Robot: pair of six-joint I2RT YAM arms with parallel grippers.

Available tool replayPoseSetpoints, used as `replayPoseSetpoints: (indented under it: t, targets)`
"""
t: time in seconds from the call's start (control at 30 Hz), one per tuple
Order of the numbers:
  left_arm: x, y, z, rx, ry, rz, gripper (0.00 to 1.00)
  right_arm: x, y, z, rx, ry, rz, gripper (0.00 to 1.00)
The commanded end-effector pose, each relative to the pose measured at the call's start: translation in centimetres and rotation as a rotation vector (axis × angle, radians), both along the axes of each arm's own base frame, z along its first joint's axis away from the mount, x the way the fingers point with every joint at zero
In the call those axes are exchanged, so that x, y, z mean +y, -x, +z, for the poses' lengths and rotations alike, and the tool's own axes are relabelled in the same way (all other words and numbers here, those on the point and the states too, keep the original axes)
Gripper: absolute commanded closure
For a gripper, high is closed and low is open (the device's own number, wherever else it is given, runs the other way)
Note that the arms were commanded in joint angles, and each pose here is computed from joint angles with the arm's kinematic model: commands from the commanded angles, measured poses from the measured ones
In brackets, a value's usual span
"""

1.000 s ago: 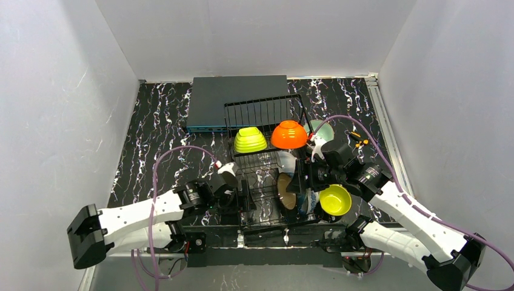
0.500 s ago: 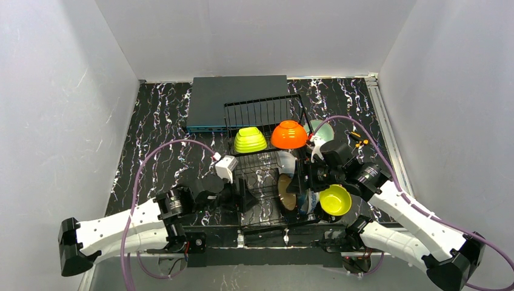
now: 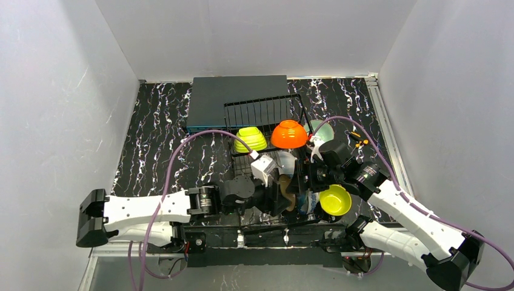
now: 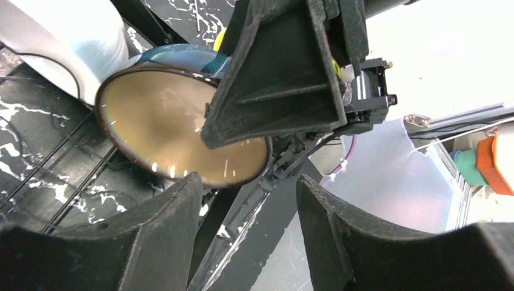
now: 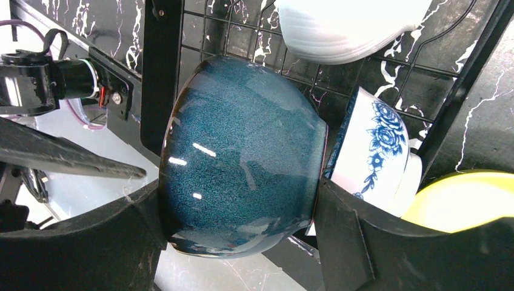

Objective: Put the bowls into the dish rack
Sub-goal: Place the bowl in the dish rack.

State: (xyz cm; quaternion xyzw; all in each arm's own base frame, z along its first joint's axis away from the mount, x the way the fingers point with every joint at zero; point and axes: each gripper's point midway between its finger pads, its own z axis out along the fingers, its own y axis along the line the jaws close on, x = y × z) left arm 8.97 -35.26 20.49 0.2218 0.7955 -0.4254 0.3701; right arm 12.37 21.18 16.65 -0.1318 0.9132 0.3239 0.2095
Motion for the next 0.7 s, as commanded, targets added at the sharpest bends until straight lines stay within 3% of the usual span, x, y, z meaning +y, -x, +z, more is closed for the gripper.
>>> replayPoseSetpoints:
  t: [0.0, 0.17, 0.33, 0.4, 0.67]
  targets:
    - [-2.0, -0.9, 2.2, -0.015, 0.082, 0.069, 0.44, 1.5, -1.2, 3.5, -0.071, -0.100, -0.015, 0.99]
    - [-4.1, 0.0, 2.1, 0.001, 0.106, 0.044, 0.41, 1.4, -1.2, 3.6, -0.068, -0.102, -0.024, 0.99]
    - [-5.2, 0.1, 1.3, -0.010, 0.081, 0.076, 0.46, 1.5, -1.1, 3.5, -0.061, -0.108, -0.027, 0.99]
    - [-5.3, -0.4, 0.8, -0.002, 0.074, 0.111, 0.53, 1.5, -1.1, 3.6, -0.060, -0.113, -0.027, 0.99]
    - [-6.0, -0.6, 0.3, -0.011, 0.084, 0.119, 1.00, 1.4, -1.1, 3.7, -0.062, -0.115, -0.030, 0.99]
